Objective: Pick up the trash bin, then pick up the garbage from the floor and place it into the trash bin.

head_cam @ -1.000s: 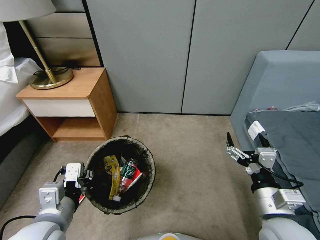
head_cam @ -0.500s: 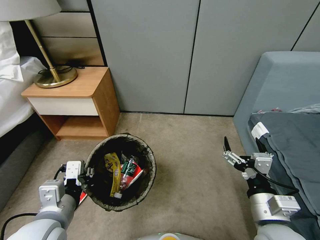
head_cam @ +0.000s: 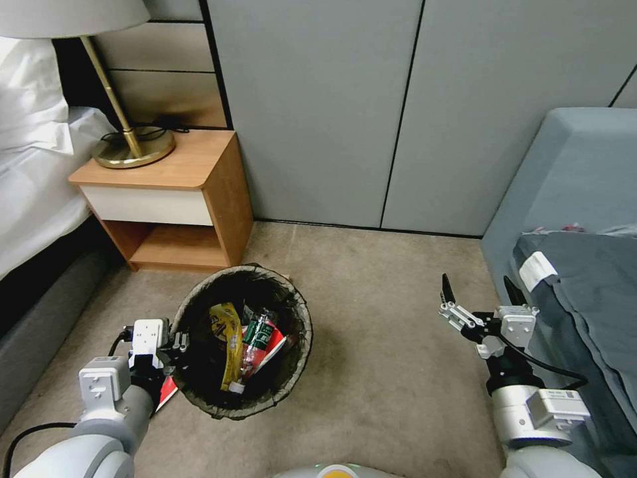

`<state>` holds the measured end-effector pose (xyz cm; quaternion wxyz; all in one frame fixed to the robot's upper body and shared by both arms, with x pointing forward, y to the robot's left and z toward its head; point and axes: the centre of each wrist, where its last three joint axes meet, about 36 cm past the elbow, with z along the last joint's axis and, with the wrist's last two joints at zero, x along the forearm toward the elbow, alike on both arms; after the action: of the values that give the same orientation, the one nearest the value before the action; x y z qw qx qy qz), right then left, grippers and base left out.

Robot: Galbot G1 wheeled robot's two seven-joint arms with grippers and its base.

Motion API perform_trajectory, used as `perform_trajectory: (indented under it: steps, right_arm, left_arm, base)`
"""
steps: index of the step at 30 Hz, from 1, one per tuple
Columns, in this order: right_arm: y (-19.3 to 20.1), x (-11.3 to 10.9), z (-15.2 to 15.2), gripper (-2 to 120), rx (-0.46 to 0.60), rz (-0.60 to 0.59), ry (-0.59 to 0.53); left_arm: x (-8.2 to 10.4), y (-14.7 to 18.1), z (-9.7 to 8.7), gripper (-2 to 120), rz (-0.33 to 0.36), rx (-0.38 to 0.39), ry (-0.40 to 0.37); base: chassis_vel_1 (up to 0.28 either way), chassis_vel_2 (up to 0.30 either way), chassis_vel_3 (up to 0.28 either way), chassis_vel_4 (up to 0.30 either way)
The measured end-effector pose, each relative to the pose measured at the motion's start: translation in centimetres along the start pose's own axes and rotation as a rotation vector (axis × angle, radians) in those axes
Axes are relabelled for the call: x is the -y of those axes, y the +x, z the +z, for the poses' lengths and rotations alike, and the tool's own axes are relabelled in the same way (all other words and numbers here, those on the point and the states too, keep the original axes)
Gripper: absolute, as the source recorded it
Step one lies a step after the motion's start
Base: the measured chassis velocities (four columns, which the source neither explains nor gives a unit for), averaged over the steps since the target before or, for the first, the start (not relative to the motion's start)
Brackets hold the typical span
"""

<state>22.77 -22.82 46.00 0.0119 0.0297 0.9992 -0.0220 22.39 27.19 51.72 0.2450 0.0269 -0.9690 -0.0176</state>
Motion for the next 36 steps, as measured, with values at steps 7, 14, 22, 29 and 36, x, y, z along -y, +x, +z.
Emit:
perform_trajectory:
  steps: [7,14,22,29,36]
  right_arm:
    - [0.09,-0.1,0.04,100,-0.002,-0.002,0.001]
    - [0.08,-0.16,0.0,100,0.001,-0.001,0.001]
    - [0.05,-0.1,0.31,100,0.006,0.005,0.001]
    - [-0.03,-0.11,0.44,100,0.006,0.006,0.0]
    - [-0.06,-0.2,0.66,100,0.0,0.008,-0.002]
  left_arm:
    - [0.05,-0.01,0.01,1,0.005,-0.001,0.002]
    - [0.05,-0.01,0.01,1,0.005,-0.001,0.002]
    - [0.05,0.0,0.01,1,0.005,-0.002,0.002]
    - [0.04,-0.01,0.01,1,0.006,-0.002,0.001]
    - [0.03,-0.01,0.01,1,0.006,-0.001,0.001]
  base:
    - [0.023,0.022,0.026,0.024]
    - [0.021,0.021,0.015,0.021]
    - [0.038,0.035,0.042,0.032]
    - [0.034,0.034,0.036,0.031]
    - [0.058,0.044,0.043,0.047]
